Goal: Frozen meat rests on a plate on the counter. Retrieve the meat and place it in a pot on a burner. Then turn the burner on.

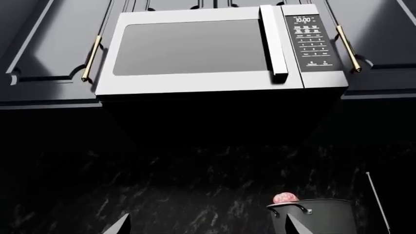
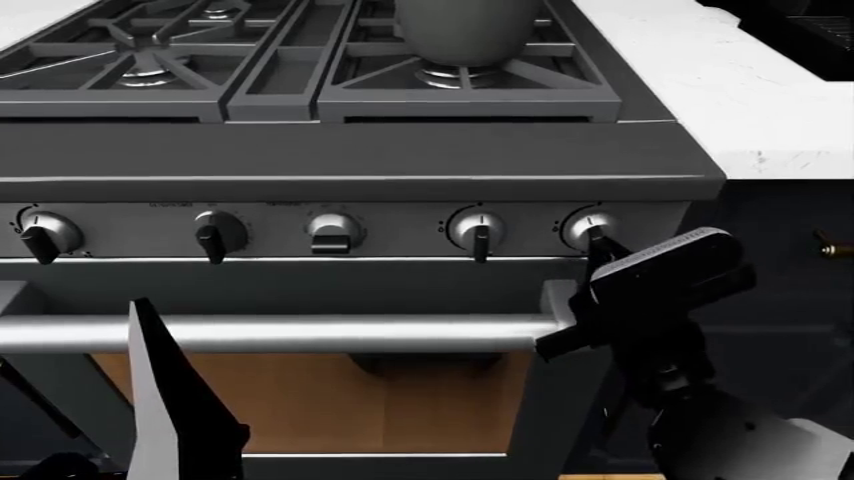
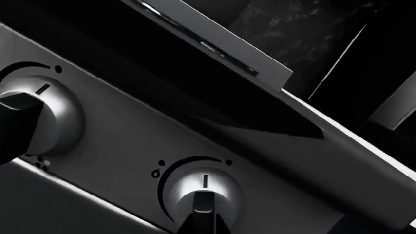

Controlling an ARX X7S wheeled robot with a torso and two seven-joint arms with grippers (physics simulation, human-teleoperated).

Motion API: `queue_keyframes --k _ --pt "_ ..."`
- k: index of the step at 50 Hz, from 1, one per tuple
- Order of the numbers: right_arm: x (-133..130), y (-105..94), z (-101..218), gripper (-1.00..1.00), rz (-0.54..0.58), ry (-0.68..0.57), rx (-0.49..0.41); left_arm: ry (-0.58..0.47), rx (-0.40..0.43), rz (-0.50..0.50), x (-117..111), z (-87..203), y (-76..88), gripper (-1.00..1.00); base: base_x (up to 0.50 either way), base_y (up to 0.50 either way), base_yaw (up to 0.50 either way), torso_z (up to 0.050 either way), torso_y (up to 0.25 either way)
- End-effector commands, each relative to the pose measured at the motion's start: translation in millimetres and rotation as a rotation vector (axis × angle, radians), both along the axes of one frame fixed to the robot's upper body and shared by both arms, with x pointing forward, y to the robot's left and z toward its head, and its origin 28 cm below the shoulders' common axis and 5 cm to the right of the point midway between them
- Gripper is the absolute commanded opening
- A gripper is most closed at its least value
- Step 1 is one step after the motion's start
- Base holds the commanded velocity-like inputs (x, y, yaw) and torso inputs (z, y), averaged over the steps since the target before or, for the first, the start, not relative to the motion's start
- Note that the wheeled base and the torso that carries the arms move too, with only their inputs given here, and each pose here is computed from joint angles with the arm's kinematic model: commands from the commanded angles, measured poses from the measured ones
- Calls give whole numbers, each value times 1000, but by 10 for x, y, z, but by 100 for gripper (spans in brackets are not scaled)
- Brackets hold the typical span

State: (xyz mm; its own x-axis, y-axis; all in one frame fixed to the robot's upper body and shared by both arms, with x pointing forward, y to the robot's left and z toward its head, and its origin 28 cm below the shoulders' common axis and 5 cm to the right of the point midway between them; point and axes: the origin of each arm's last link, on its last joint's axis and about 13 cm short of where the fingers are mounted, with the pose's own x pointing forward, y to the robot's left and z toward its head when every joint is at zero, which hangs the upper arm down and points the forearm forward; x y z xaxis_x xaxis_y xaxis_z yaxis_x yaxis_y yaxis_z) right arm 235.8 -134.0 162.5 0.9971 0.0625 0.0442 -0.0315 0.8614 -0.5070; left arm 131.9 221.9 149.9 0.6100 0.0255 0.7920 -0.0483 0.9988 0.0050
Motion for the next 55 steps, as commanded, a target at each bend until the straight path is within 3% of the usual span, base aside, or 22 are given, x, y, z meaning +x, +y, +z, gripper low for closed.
queue_keyframes --k 1,38,55 --pt "-58 97 -95 -100 128 123 8 1 0 0 0 -3 -1 100 0 0 0 0 0" --pt "-74 70 -127 -100 199 167 -149 3 2 2 3 2 -2 100 0 0 0 0 -3" --pt "-50 52 -102 -100 179 168 -121 4 1 3 7 3 0 100 0 0 0 -1 -2"
